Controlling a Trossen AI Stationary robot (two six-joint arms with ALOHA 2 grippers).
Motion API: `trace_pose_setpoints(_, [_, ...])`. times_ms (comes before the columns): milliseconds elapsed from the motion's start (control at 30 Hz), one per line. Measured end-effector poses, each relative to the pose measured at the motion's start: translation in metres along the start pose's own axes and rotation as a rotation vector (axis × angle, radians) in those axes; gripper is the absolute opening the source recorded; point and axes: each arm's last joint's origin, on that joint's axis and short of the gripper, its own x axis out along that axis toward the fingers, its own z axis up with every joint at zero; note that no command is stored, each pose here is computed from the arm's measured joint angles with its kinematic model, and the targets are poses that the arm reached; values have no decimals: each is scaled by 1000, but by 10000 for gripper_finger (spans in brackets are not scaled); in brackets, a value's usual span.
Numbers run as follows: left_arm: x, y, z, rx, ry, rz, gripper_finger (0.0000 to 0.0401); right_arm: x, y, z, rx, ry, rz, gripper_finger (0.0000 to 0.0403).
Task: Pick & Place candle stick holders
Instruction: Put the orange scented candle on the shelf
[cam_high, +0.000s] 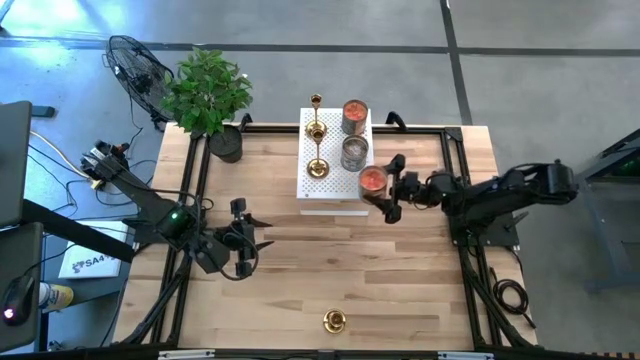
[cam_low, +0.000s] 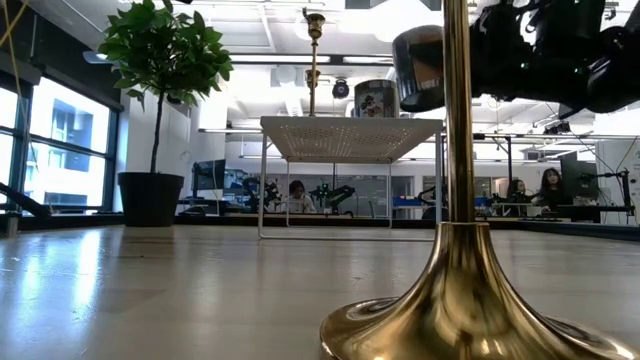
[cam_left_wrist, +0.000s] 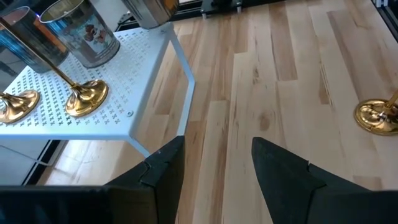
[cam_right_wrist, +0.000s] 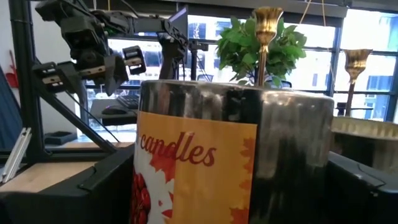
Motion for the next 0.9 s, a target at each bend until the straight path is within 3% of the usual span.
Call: trace_pose_setpoints(900, [0,0,-1,5,5,0,182,20,-4,-15,-27,43,-35,356])
